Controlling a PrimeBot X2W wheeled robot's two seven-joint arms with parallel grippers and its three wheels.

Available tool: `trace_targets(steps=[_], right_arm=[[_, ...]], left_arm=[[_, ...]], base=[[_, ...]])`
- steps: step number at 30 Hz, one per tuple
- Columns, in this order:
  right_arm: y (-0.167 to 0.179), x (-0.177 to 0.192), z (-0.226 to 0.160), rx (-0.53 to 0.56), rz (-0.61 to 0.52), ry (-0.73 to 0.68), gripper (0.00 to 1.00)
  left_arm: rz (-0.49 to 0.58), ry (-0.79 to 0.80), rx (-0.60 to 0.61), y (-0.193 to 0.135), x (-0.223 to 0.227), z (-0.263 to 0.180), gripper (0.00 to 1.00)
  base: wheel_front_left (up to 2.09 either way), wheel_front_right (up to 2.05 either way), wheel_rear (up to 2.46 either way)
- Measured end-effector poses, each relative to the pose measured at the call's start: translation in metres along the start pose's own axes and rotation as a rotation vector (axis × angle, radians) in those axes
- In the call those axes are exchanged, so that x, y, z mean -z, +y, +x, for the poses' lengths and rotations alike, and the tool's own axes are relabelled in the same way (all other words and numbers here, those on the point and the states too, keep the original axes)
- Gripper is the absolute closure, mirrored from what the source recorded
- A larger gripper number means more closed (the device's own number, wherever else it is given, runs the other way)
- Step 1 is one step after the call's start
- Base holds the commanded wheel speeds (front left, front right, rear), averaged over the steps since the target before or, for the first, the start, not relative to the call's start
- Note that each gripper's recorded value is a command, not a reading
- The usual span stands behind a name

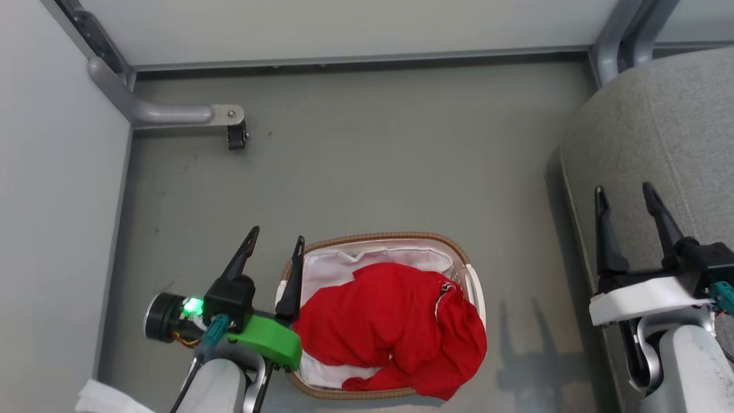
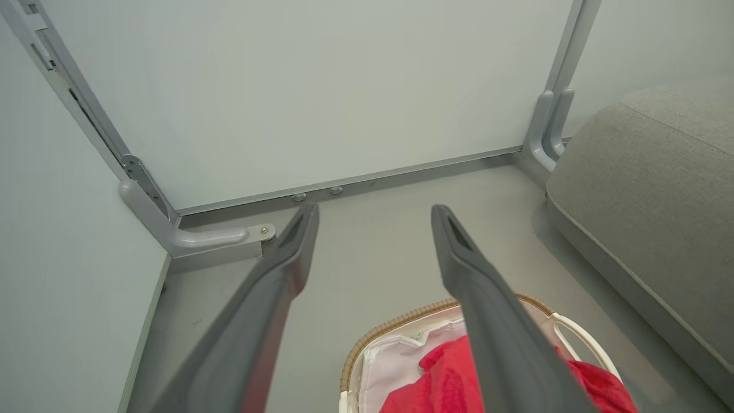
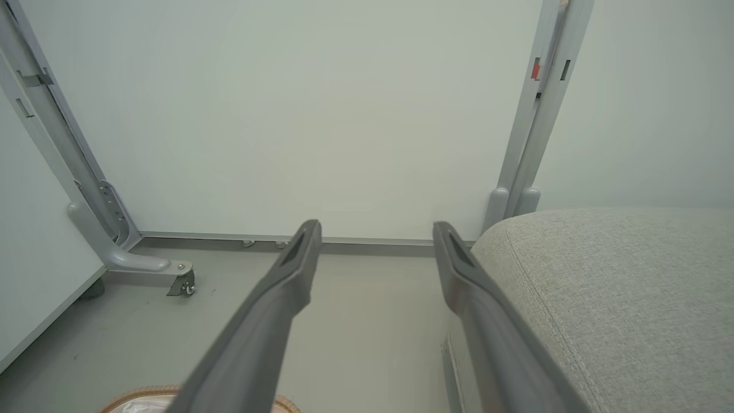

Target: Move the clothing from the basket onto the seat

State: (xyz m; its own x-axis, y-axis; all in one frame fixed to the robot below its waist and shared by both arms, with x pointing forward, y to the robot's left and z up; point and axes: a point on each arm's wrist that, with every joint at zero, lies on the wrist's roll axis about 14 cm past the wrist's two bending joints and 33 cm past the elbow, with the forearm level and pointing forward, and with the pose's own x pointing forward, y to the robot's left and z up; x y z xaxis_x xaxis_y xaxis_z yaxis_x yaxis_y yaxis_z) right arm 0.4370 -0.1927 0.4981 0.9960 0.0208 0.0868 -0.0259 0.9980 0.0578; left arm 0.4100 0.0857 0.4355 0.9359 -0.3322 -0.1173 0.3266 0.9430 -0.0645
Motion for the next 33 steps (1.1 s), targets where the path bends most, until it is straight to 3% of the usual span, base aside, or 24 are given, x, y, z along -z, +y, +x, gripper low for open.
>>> trace_targets(steps=[13, 21, 33], right_arm=[[-0.008, 0.051, 0.041, 0.003, -0.048, 0.073, 0.00], [-0.014, 0.089, 0.053, 0.010, -0.050, 0.133, 0.00], [-0.023, 0.143, 0.053, 0.024, -0.029, 0.234, 0.00]], left_arm=[[0.019, 0.353, 0.217, -0.033, 0.120, 0.056, 0.00], [0.035, 0.575, 0.334, -0.047, 0.194, 0.063, 0.00], [0.010, 0.800, 0.423, -0.063, 0.266, 0.069, 0.00]], base=[[0.00, 0.00, 0.00], [0.00, 0.00, 0.00], [0.00, 0.00, 0.00]])
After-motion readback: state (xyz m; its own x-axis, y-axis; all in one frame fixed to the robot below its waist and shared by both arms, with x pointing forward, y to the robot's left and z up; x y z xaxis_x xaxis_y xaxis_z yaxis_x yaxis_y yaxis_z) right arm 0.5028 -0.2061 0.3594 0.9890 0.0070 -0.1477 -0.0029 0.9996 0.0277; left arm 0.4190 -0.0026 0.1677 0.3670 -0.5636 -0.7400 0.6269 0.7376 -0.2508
